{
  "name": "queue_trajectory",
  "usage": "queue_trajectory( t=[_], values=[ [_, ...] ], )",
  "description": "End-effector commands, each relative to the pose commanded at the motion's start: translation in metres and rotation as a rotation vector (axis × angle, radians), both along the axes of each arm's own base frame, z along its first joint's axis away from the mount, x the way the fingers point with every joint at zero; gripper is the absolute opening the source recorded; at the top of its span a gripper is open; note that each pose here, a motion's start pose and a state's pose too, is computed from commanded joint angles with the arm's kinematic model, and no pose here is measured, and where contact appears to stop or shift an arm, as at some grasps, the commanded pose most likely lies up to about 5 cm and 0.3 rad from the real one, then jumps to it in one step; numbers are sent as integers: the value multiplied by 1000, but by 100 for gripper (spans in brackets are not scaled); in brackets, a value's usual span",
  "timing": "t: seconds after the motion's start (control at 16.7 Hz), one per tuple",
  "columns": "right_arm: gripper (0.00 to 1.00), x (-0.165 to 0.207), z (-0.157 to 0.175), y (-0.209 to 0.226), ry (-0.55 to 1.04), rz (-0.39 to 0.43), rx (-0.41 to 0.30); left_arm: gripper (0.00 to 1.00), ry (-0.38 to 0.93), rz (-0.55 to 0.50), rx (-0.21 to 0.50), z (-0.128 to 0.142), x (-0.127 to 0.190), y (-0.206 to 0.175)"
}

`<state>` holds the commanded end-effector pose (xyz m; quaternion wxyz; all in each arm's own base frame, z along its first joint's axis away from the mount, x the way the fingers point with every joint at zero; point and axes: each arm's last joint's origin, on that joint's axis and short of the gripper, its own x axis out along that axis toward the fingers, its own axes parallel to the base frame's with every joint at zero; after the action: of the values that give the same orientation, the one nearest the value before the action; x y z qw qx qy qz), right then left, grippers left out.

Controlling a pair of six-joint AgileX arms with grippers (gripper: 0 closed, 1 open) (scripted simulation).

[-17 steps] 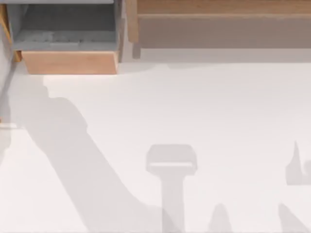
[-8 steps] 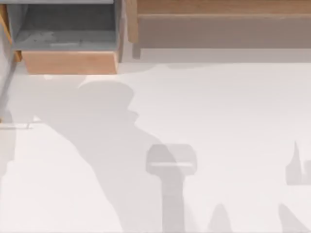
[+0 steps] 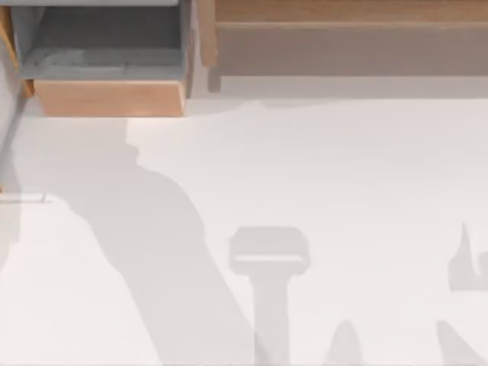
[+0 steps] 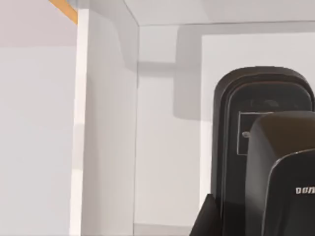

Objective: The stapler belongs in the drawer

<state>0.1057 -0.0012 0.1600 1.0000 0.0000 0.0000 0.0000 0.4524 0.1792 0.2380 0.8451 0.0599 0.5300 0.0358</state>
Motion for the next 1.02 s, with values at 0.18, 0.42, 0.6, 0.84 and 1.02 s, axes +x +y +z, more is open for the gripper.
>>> queue_trajectory(
  t=[0.18,0.42,0.6,0.84,1.02],
  values=[
    [100,0,0,0,0,0,0,0,200,-10,-111,-71,4,-10],
    [100,0,0,0,0,0,0,0,256,9,-140,-88,0,-6],
    [100,0,0,0,0,0,0,8,256,9,-140,-88,0,-6],
    [100,0,0,0,0,0,0,38,256,9,-140,-88,0,-6],
    [100,0,0,0,0,0,0,60,256,9,-140,-88,0,-6]
  ],
)
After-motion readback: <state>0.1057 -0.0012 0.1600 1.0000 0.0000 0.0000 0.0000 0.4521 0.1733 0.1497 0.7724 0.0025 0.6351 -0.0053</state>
